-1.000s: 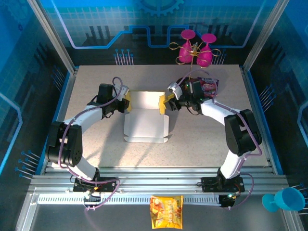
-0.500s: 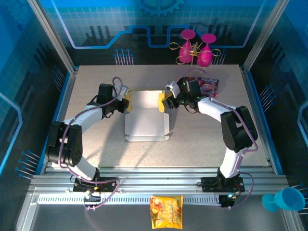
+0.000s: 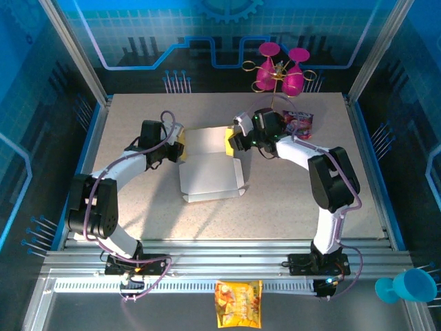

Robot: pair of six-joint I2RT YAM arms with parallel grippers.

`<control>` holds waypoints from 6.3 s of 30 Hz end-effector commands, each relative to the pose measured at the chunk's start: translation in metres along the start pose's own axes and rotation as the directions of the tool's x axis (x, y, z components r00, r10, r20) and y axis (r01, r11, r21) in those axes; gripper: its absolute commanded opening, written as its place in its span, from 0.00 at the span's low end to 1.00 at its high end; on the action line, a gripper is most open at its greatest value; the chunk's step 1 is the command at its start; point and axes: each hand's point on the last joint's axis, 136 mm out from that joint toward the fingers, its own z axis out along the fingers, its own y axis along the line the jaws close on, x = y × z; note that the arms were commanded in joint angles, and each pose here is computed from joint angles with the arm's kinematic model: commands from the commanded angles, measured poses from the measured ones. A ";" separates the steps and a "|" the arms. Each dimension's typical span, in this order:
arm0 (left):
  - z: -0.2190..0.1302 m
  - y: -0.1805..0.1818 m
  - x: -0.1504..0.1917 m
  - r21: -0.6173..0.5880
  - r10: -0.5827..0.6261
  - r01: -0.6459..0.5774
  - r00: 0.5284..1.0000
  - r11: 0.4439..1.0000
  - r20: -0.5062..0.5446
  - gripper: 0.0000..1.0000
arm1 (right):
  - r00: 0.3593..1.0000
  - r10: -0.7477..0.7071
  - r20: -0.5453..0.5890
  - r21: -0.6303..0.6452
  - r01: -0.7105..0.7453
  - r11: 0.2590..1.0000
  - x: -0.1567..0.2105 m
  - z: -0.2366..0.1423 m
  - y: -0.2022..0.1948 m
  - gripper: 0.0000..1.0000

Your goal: Fold the paper box

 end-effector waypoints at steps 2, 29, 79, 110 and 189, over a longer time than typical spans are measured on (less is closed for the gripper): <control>-0.001 -0.016 -0.016 0.062 0.046 -0.048 0.998 0.997 0.042 0.00 | 1.000 0.017 0.002 -0.013 -0.017 1.000 -0.008 0.015 0.015 0.34; -0.001 -0.016 -0.014 0.064 0.032 -0.035 0.999 0.997 0.038 0.00 | 0.991 0.129 -0.034 0.195 -0.120 0.974 0.004 0.052 0.005 0.08; 0.032 0.033 0.025 -0.505 -0.383 0.231 0.897 0.832 -0.220 0.00 | 0.874 0.434 -0.218 0.826 -0.072 0.559 0.055 0.012 -0.032 0.00; 0.050 0.026 0.033 -0.466 -0.381 0.198 0.861 0.862 -0.338 0.00 | 0.833 0.461 -0.307 0.648 -0.172 0.742 0.076 0.043 -0.037 0.04; 0.052 0.045 0.055 -0.577 -0.482 0.211 0.795 0.789 -0.369 0.00 | 0.835 0.464 -0.294 0.722 -0.124 0.680 0.067 0.031 -0.036 0.00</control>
